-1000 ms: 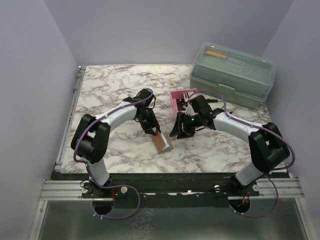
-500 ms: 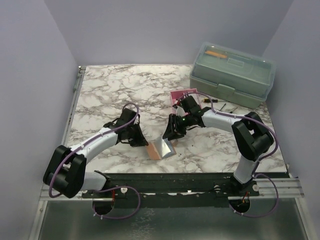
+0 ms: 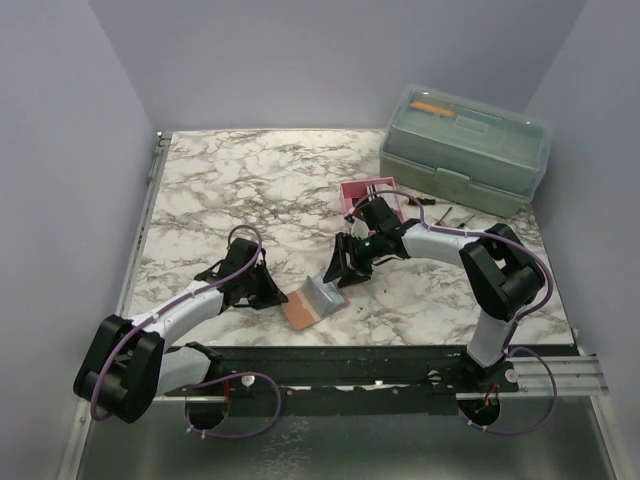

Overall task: Put the credit cards into the card holder
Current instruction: Open the card holder at the center of the board.

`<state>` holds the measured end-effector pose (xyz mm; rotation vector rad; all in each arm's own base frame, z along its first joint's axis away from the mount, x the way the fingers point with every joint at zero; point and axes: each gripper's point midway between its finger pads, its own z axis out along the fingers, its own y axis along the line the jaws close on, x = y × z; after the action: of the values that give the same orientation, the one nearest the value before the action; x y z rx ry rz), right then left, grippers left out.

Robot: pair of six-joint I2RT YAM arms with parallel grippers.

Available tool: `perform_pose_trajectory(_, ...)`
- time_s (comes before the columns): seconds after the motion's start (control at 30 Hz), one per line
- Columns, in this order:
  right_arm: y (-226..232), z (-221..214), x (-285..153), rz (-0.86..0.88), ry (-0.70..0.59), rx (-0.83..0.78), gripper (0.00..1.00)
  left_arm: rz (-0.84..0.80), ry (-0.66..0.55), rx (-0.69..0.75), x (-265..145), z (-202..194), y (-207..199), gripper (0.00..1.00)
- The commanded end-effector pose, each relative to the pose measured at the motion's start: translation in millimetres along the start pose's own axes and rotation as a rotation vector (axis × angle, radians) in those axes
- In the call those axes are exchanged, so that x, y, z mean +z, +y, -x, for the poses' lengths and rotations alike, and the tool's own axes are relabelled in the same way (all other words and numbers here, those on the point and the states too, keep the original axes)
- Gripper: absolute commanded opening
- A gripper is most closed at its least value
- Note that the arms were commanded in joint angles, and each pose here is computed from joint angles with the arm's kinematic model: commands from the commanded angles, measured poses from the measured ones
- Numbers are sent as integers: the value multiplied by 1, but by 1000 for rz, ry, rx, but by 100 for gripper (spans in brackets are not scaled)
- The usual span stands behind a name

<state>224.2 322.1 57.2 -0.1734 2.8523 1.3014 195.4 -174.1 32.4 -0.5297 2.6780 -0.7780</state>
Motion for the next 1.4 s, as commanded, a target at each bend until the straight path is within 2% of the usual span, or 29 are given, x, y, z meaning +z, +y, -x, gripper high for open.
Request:
perform_pose_trajectory(0.0, 7, -15, 3, 16, 43, -14, 61, 48, -24, -45, 3, 1, 16, 0)
perform_pose_trajectory(0.17, 4, -17, 10, 0, 57, -24, 63, 73, -11, -48, 5, 0, 21, 0)
perform_pose_trajectory(0.23, -4, -14, 9, -70, 40, -23, 63, 89, -6, -51, 6, -1, 25, 0)
perform_pose_trajectory(0.33, -5, -12, -5, -143, 9, -24, 63, 119, 13, -59, 8, -4, 31, 0)
perform_pose_trajectory(0.47, 8, -16, -26, -160, -12, -40, 63, 149, 34, -63, 11, -8, 37, 0)
perform_pose_trajectory(0.63, 19, -10, -49, -186, -85, -102, 68, 121, 43, -39, 11, -6, 30, 0)
perform_pose_trajectory(0.73, 15, -14, -50, -188, -108, -67, 69, 96, 55, -25, 13, -8, 27, 0)
perform_pose_trajectory(0.83, 7, -11, -51, -193, -206, 12, 68, 113, 69, -35, 16, -11, 32, 0)
perform_pose_trajectory(0.9, 5, -10, -48, -158, -253, 26, 65, 148, 93, -47, 20, -16, 41, 0)
perform_pose_trajectory(1.0, -7, -11, -43, -183, -262, 78, 51, 224, 136, -63, 26, -24, 57, 0)
perform_pose_trajectory(1.03, -8, -11, -42, -170, -271, 80, 49, 242, 153, -63, 28, -26, 61, 0)
perform_pose_trajectory(1.17, -16, -17, -33, -118, -282, 125, 49, 278, 199, -55, 35, -28, 66, 0)
perform_pose_trajectory(1.37, -38, -31, -32, -102, -290, 236, 47, 277, 200, -34, 37, -24, 63, 0)
